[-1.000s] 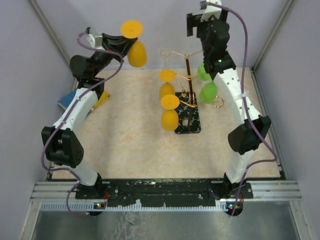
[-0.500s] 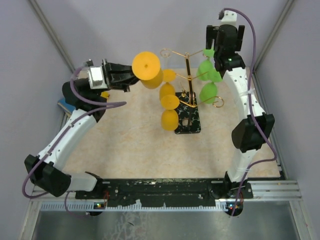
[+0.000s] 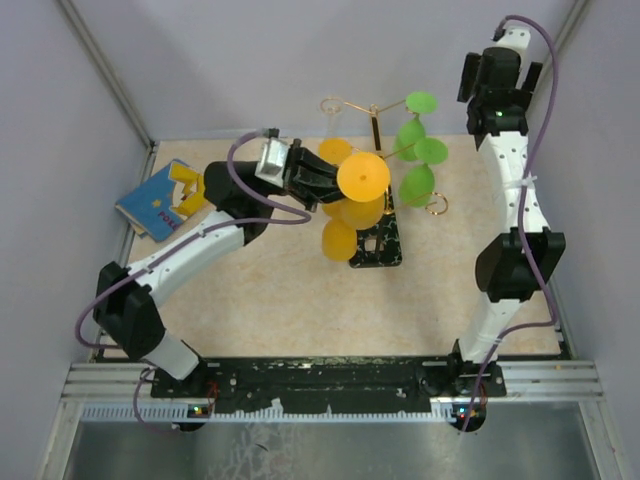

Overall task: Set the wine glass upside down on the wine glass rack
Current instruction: Turn the wine glass upside down at the wine rack.

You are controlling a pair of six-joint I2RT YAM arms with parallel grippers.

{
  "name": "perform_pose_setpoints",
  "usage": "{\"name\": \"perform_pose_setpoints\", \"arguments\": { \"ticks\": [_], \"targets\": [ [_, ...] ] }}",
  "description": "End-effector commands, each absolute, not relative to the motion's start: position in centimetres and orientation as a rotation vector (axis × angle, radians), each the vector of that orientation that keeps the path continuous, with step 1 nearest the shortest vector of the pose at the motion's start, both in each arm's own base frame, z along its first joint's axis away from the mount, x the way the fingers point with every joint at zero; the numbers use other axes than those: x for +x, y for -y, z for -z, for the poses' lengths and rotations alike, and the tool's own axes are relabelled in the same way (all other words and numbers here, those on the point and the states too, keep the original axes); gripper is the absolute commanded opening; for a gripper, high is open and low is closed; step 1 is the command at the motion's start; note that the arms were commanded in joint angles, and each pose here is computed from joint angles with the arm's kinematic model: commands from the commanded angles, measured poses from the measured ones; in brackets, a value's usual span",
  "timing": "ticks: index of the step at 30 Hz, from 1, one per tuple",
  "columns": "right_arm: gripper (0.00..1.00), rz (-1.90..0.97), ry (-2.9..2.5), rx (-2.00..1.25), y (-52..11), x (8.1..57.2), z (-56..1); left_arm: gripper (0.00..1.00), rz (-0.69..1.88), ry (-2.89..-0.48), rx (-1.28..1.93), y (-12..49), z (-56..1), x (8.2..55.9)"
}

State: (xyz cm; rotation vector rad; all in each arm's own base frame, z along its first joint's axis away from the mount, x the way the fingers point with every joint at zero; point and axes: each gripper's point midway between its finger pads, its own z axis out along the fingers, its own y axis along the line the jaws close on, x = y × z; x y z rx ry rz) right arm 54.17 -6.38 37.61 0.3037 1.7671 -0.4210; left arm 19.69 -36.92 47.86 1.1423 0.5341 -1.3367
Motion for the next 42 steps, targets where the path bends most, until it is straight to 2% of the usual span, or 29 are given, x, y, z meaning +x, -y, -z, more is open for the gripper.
{"name": "perform_pose_setpoints", "arguments": {
  "ticks": [1,5,10,15,25,42],
  "targets": [
    [0.99,0.438,-1.692,0.368,7.8,51.6,-41.0,0.00,1.462,-0.431,1.199,38.9,-48.5,16.3],
    [0.99,0.455,-1.697,0.383,8.8,50.8,-40.5,0.00,1.520,-0.438,1.211,41.3,-47.8,14.9],
    [0.99,0.463,-1.710,0.390,9.4,50.1,-39.8,0.00,1.471,-0.598,1.166,44.8,-46.4,15.2],
    [0.99,0.466,-1.711,0.388,9.5,49.7,-39.8,0.00,1.354,-0.912,0.933,47.1,-44.8,19.2],
    [0.99,0.507,-1.711,0.357,9.8,48.9,-40.2,0.00,1.007,-1.328,0.509,48.4,-40.2,24.3],
    [0.99,0.523,-1.724,0.297,10.1,49.7,-37.6,0.00,0.855,-1.476,0.289,47.2,-32.7,25.5]
  ]
}}
